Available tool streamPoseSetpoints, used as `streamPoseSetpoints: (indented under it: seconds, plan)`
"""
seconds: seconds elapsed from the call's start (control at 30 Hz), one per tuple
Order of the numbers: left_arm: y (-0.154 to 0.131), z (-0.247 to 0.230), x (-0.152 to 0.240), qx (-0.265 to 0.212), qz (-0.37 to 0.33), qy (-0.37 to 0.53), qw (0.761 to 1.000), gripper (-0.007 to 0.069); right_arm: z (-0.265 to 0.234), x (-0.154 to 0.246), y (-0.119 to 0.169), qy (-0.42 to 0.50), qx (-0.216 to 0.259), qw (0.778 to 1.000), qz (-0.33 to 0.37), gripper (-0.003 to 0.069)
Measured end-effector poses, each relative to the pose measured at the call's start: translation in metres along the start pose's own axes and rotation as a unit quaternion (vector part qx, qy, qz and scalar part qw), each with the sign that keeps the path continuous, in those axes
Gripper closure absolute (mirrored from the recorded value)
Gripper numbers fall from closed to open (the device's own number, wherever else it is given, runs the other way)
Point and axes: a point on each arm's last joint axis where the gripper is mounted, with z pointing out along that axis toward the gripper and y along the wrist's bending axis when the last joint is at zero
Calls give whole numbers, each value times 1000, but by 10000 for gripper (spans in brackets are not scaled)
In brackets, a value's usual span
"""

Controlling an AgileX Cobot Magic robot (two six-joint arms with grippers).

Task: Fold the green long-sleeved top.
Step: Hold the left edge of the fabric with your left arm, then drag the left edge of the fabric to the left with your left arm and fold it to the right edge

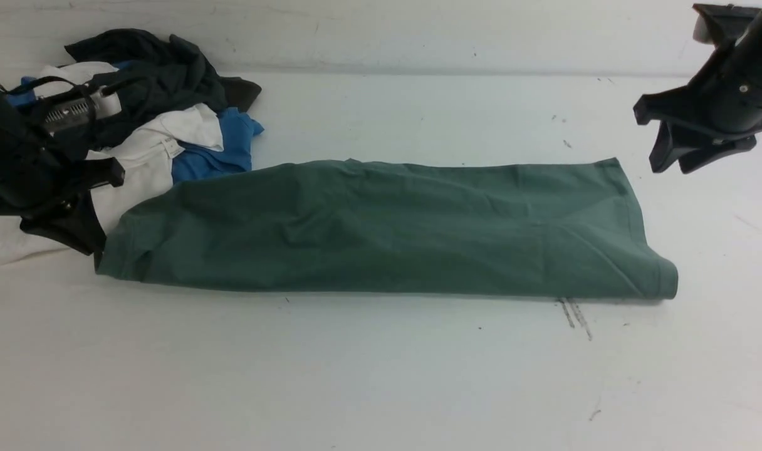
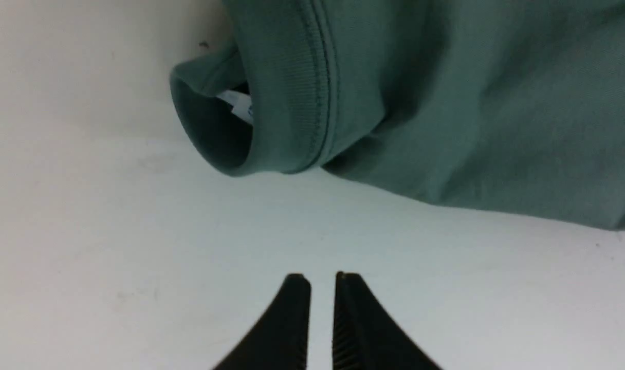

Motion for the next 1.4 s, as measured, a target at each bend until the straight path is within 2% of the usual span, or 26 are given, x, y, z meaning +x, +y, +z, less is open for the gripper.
streamPoseSetpoints:
  seconds: [0.1,0.17,0.3,0.33,0.4,0.5,0.67,0.73,0.83,0.87,0.93,1.0,1.1,1.33,1.4]
  plan:
    - [3,8,-5,-2,-2,-9,1000,441,1,0,0,0,-1,1000,0,416]
    - [4,11,-7,-4,-4,-13,1000,398,1,0,0,-1,-3,1000,1,416]
    - [6,17,-15,-8,-8,-47,999,188,10,-1,0,8,-3,1000,2,416]
    - [7,18,-16,-7,-8,-49,999,181,10,-1,0,8,-3,1000,2,416]
    - [8,27,-18,-1,-15,-47,999,109,18,-1,-1,17,-3,1000,3,416]
    - [10,42,-20,9,-24,-32,999,70,25,-1,-1,24,-5,1000,5,416]
    - [16,69,-22,17,-37,-6,999,62,29,-1,-2,26,-5,1000,5,416]
    - [17,76,-23,22,-43,0,999,64,29,-1,-2,26,-5,1000,5,416]
    - [15,77,-23,36,-50,0,998,167,29,-1,-2,25,-6,1000,5,416]
    - [15,78,-23,39,-51,3,998,259,29,-1,-1,25,-6,1000,6,416]
    - [14,79,-22,42,-53,8,998,340,29,-1,-1,25,-7,1000,6,416]
    - [14,79,-18,42,-47,31,998,525,28,-1,-1,24,-7,1000,7,416]
    - [16,69,-10,19,-27,56,998,578,22,2,-1,21,-7,1000,7,421]
    - [12,-15,29,-93,32,9,995,578,-24,39,-4,12,33,999,-12,473]
    - [10,-33,39,-106,38,-8,994,578,-32,47,-4,9,38,999,-15,482]
